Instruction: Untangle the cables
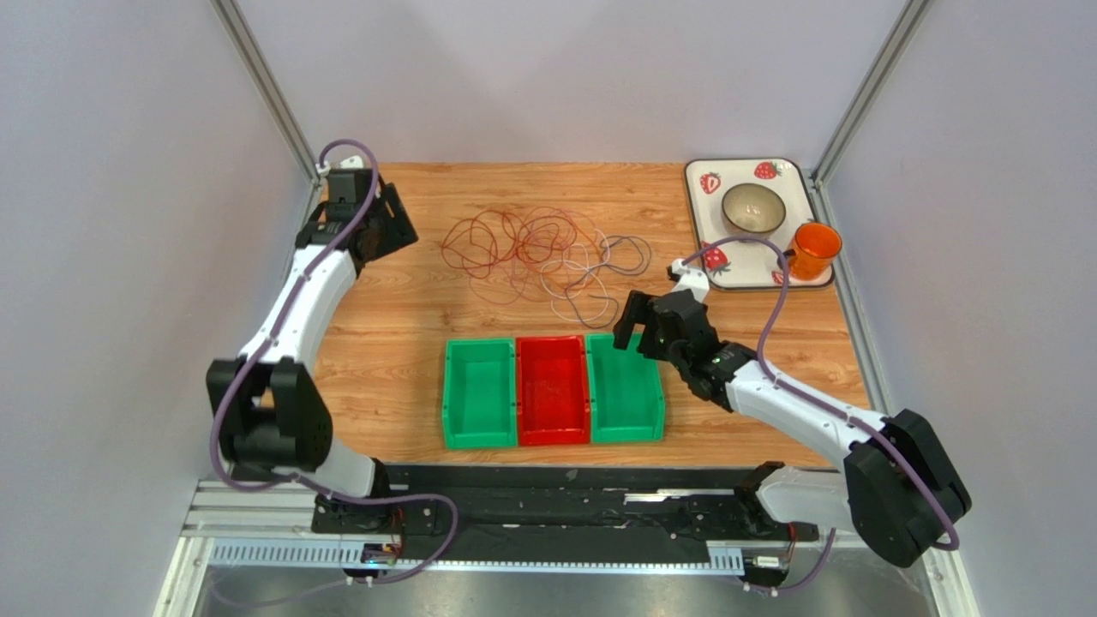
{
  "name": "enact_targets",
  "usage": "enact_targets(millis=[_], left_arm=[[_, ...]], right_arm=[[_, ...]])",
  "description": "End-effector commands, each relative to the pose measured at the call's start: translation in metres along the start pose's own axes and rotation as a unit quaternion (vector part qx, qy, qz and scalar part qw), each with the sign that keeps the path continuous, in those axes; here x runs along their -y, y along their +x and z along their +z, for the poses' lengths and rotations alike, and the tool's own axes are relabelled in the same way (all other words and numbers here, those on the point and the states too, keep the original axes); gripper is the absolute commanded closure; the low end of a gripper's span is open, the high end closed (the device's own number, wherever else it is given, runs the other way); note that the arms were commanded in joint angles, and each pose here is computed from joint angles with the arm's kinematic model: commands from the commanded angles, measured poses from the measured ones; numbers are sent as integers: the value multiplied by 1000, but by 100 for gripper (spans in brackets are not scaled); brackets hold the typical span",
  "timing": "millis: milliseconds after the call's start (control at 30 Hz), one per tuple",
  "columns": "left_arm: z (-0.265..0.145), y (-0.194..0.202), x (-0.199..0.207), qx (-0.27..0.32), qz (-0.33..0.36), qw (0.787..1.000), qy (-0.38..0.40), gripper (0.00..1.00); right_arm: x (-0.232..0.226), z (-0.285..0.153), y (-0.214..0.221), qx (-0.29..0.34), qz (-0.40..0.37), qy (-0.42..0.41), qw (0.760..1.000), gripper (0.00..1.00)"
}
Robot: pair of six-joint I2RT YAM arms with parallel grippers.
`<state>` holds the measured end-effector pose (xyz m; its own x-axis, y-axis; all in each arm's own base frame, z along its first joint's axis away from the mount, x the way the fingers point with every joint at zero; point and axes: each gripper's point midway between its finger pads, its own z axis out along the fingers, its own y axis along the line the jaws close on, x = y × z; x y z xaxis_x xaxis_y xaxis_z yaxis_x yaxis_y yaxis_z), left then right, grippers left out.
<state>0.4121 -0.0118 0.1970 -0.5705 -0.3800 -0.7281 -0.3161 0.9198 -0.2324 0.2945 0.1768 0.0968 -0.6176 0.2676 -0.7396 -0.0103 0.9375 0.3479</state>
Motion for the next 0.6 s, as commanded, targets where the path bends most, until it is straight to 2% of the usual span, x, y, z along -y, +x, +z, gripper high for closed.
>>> enact_targets(millis=[0,133,267,467,500,567], left_arm=[[25,-7,33,-35,16,998,55,31],[29,5,89,-40,112,990,80,30],[49,17,120,-60,157,982,81,30],[87,48,163,-96,204,967,117,33],[87,38,175,-80,219,964,128,33],[100,50,187,-86,246,957,125,35]], right_arm=[[-8,-8,-27,52,9,-10,999,5],[15,-23,-32,100,61,5,993,2],[39,-38,-44,165,135,8,977,0],[43,-33,-41,156,144,-4,977,0],[42,-31,-41,152,139,-4,979,0],[38,-26,-40,139,130,-4,982,0]])
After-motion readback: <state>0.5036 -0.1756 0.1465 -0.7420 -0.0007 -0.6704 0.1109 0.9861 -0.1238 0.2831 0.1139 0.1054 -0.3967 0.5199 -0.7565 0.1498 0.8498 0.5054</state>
